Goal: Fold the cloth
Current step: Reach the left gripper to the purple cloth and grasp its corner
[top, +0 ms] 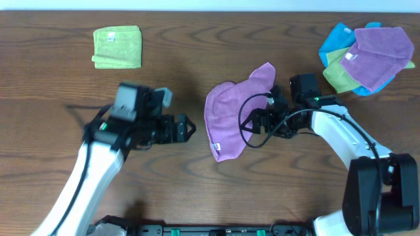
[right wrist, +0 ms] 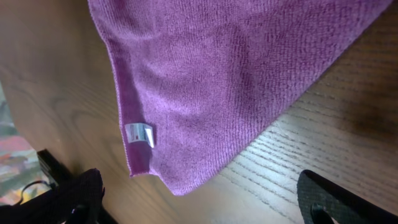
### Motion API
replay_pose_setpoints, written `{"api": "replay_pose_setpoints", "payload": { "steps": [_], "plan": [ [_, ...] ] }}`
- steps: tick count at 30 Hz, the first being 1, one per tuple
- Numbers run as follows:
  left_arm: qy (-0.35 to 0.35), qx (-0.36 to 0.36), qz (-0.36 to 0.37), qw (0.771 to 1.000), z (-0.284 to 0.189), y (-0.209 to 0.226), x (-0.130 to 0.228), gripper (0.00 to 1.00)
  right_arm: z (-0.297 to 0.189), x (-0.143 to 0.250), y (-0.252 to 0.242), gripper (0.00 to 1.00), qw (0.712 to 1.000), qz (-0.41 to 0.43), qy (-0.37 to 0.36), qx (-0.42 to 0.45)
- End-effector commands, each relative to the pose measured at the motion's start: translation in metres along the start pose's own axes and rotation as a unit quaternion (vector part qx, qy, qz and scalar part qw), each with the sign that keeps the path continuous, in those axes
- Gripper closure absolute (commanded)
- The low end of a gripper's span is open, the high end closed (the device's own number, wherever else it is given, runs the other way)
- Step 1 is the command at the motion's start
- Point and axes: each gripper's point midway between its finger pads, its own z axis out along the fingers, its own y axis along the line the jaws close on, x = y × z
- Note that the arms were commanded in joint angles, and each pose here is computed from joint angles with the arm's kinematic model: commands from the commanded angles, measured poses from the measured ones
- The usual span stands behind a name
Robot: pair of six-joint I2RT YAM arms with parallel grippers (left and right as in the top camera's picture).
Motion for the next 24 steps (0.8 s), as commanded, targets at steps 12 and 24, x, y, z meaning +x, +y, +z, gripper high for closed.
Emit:
{"api": "replay_pose_setpoints", "payload": {
  "steps": [12,24],
  "plan": [
    [0.035,-0.015,-0.032,0.999,0.083,0.032,-0.03,0.05,-0.006,-0.002,0.009,0.01,1.0,0.01,-0.013,-0.005],
    [0.019,-0.033,0.016,0.999,0.129,0.021,-0.084,0.04,-0.003,-0.01,0.016,0.01,1.0,-0.014,-0.027,-0.007]
  ]
}}
